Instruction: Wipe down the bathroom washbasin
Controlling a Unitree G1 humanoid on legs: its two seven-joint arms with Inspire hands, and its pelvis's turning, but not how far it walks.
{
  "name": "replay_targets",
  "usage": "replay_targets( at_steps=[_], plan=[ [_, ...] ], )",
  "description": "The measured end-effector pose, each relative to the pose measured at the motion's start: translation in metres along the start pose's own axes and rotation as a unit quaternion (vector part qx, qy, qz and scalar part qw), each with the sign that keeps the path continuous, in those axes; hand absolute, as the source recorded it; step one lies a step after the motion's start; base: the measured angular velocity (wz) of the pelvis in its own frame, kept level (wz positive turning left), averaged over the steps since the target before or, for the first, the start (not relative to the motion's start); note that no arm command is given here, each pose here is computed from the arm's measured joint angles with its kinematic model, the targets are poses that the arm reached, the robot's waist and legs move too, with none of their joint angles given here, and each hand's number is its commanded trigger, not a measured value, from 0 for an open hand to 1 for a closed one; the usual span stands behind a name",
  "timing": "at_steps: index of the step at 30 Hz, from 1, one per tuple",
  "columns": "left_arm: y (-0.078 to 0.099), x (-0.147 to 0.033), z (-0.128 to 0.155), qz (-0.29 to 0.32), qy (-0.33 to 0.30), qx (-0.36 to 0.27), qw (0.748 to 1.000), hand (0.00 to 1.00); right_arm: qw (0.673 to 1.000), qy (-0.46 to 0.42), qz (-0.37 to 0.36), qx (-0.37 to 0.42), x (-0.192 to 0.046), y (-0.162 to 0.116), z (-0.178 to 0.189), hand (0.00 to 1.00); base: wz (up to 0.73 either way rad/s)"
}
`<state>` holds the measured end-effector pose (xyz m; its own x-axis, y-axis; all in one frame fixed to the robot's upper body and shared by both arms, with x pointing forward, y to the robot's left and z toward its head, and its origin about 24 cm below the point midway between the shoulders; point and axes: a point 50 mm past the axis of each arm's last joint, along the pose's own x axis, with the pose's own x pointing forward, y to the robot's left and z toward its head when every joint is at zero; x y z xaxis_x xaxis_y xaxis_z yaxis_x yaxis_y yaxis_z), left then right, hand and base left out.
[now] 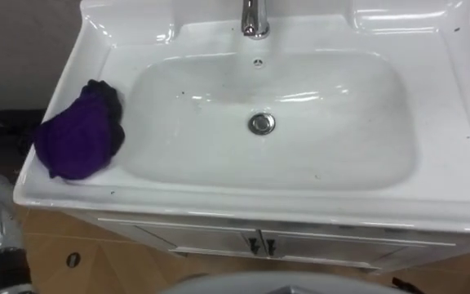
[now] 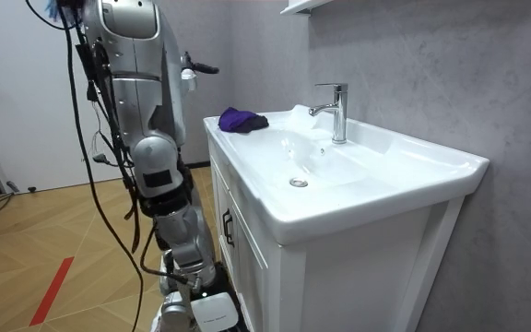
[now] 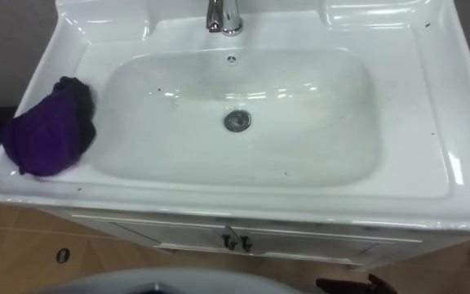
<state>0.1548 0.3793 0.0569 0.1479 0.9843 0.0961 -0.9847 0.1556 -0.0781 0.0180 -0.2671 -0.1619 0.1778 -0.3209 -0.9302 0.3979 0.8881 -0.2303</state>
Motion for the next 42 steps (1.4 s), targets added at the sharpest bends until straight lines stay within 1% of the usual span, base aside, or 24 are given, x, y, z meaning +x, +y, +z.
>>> replay_targets(
  at_steps=[4,5,7,8,10,11,13,14,16,17,19,20,21,22,23,24,27,28,29,31,32,34,39,42],
  plan=[
    [0.043,0.01,-0.025,0.079,0.065,0.016,0.995,0.0,1.0,0.004,0.002,0.002,0.0,0.0,-0.001,0.0,0.08],
    [0.05,0.01,-0.03,0.091,0.077,0.02,0.993,0.0,1.0,0.004,0.001,0.004,0.0,0.0,-0.001,0.0,0.16],
    [0.078,0.006,-0.055,0.14,0.139,0.037,0.98,0.0,1.0,0.007,0.002,0.004,0.0,-0.001,-0.001,0.0,0.16],
    [0.085,0.005,-0.06,0.151,0.153,0.042,0.976,0.0,1.0,0.009,0.003,0.004,0.0,-0.001,-0.001,0.0,0.29],
    [0.117,-0.004,-0.081,0.193,0.201,0.076,0.957,0.0,1.0,0.013,0.006,0.006,0.0,0.0,-0.002,0.0,0.18],
    [0.126,-0.007,-0.086,0.204,0.213,0.087,0.952,0.0,1.0,0.013,0.006,0.008,0.0,0.0,-0.002,0.0,0.06],
    [0.16,-0.022,-0.104,0.247,0.263,0.121,0.925,0.0,1.0,0.02,0.006,0.009,0.0,0.0,-0.003,0.0,0.04],
    [0.168,-0.027,-0.109,0.257,0.276,0.13,0.917,0.0,1.0,0.022,0.006,0.01,0.0,0.0,-0.004,0.0,0.0],
    [0.202,-0.051,-0.122,0.29,0.32,0.165,0.887,0.0,1.0,0.029,0.007,0.009,0.0,-0.001,-0.006,0.0,0.08],
    [0.208,-0.057,-0.126,0.293,0.331,0.175,0.88,0.0,0.999,0.031,0.008,0.008,0.0,-0.001,-0.006,0.0,0.19],
    [0.232,-0.088,-0.139,0.298,0.383,0.215,0.847,0.0,0.999,0.04,0.014,0.005,0.0,0.0,-0.008,0.0,0.1],
    [0.234,-0.097,-0.143,0.29,0.397,0.226,0.841,0.0,0.999,0.041,0.015,0.001,0.0,0.0,-0.008,0.0,0.05],
    [0.243,-0.115,-0.149,0.273,0.426,0.258,0.823,0.0,0.999,0.042,0.022,-0.011,0.0,0.001,-0.009,0.0,0.08],
    [0.246,-0.13,-0.155,0.246,0.456,0.282,0.807,0.0,0.999,0.044,0.025,-0.015,0.0,0.002,-0.01,0.0,0.09],
    [0.246,-0.138,-0.158,0.228,0.471,0.297,0.799,0.0,0.998,0.046,0.028,-0.022,0.0,0.003,-0.009,0.0,0.08],
    [0.247,-0.149,-0.162,0.183,0.495,0.328,0.783,0.0,0.998,0.048,0.035,-0.037,0.0,0.005,-0.008,0.0,0.09],
    [0.235,-0.16,-0.172,0.036,0.516,0.403,0.755,0.0,0.995,0.048,0.053,-0.069,0.001,0.011,-0.005,0.0,0.17],
    [0.222,-0.162,-0.177,-0.024,0.518,0.42,0.745,0.0,0.994,0.047,0.058,-0.078,0.001,0.014,-0.002,0.0,0.18],
    [0.216,-0.164,-0.18,-0.054,0.52,0.429,0.737,0.0,0.994,0.047,0.061,-0.082,0.001,0.016,0.0,0.0,0.16],
    [0.194,-0.168,-0.188,-0.147,0.524,0.445,0.711,0.0,0.993,0.045,0.069,-0.083,0.002,0.021,0.003,0.0,0.1],
    [0.188,-0.169,-0.189,-0.166,0.523,0.447,0.706,0.0,0.993,0.045,0.072,-0.084,0.002,0.022,0.003,0.0,-0.04],
    [0.16,-0.169,-0.195,-0.242,0.51,0.455,0.688,0.0,0.991,0.039,0.085,-0.099,0.002,0.027,0.007,0.0,-0.06],
    [0.118,-0.17,-0.198,-0.33,0.479,0.44,0.684,0.0,0.988,0.026,0.097,-0.117,0.003,0.033,0.016,0.0,-0.13],
    [0.109,-0.175,-0.199,-0.364,0.475,0.431,0.675,0.0,0.987,0.026,0.099,-0.122,0.003,0.034,0.015,0.0,-0.19]
  ],
)
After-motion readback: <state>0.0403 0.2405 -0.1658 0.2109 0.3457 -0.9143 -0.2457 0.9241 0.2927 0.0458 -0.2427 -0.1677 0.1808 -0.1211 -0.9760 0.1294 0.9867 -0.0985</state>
